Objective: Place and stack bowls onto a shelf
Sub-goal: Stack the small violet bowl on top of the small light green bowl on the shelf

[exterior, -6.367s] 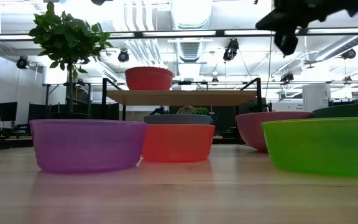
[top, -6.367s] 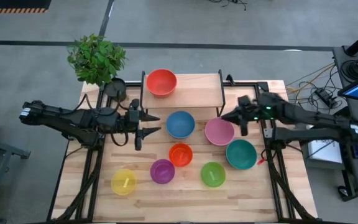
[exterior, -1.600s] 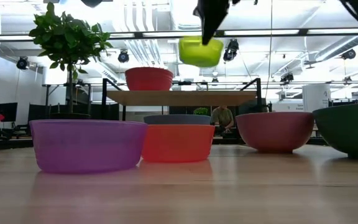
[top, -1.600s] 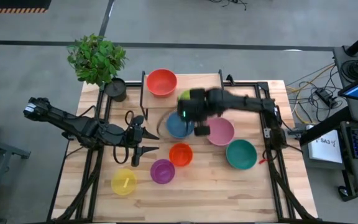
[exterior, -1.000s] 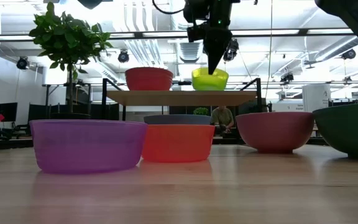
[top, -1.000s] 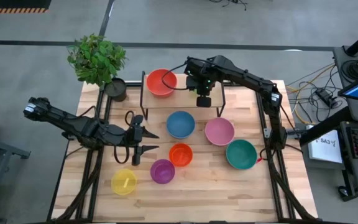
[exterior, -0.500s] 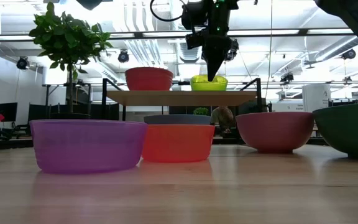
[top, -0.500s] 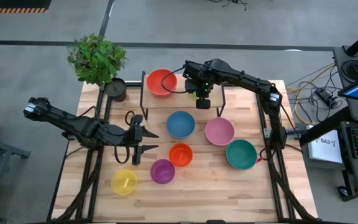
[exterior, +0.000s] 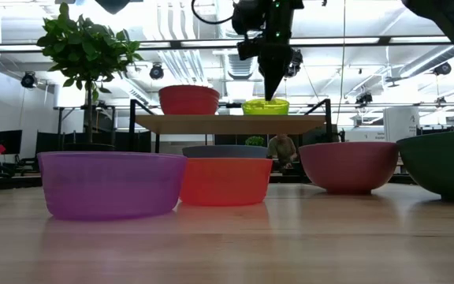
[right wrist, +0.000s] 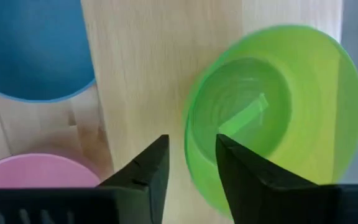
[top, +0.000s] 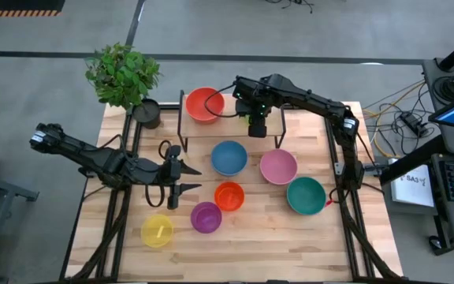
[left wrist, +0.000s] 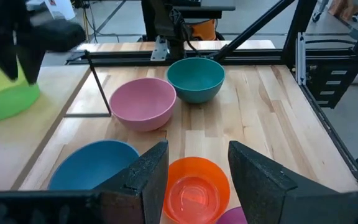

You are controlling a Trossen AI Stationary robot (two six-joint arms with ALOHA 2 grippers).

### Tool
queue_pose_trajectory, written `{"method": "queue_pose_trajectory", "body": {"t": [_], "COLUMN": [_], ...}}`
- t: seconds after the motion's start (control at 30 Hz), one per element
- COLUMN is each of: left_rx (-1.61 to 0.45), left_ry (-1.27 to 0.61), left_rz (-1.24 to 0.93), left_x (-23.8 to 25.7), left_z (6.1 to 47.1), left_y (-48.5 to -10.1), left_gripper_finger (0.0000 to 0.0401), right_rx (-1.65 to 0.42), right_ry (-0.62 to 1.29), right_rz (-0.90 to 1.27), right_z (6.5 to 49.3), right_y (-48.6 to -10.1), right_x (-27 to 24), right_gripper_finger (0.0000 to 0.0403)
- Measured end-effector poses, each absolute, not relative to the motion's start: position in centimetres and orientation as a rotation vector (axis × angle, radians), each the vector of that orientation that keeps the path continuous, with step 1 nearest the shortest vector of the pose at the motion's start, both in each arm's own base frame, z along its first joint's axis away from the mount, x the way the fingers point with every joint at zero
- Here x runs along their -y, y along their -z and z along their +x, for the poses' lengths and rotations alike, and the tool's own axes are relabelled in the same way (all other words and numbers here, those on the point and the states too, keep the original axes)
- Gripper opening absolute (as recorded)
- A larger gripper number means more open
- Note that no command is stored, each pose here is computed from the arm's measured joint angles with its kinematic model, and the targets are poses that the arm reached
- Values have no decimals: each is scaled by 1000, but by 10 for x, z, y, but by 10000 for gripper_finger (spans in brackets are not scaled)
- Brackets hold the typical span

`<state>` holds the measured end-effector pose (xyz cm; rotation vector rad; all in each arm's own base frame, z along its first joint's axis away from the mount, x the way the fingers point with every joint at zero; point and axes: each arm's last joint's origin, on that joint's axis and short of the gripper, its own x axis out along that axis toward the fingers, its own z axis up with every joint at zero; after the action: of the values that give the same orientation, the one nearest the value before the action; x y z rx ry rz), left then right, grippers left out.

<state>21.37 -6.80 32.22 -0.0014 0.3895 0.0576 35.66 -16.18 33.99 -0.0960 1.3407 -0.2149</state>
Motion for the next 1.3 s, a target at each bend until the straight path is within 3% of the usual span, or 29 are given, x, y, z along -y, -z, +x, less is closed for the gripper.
{"method": "queue_pose_trajectory", "body": {"t": [0.17, 0.53, 0.97, 1.3], "left_rx": [-409, -471, -730, -934], "left_ry": [-74, -131, -80, -98], "left_rz": [-64, -268, -405, -326], "left_x": [68, 68, 82, 93], "left_z": [213, 214, 235, 256], "left_y": [-315, -289, -245, -199], "left_gripper_finger": [151, 151, 151, 151], "right_rx": [-1270, -993, -723, -643], "right_ry": [214, 37, -36, -28], "right_rz": [-61, -194, -216, -221], "right_z": [347, 323, 265, 260], "right_y": [-363, -399, -345, -298], "right_x": [143, 39, -69, -102], "right_gripper_finger": [132, 93, 85, 86]}}
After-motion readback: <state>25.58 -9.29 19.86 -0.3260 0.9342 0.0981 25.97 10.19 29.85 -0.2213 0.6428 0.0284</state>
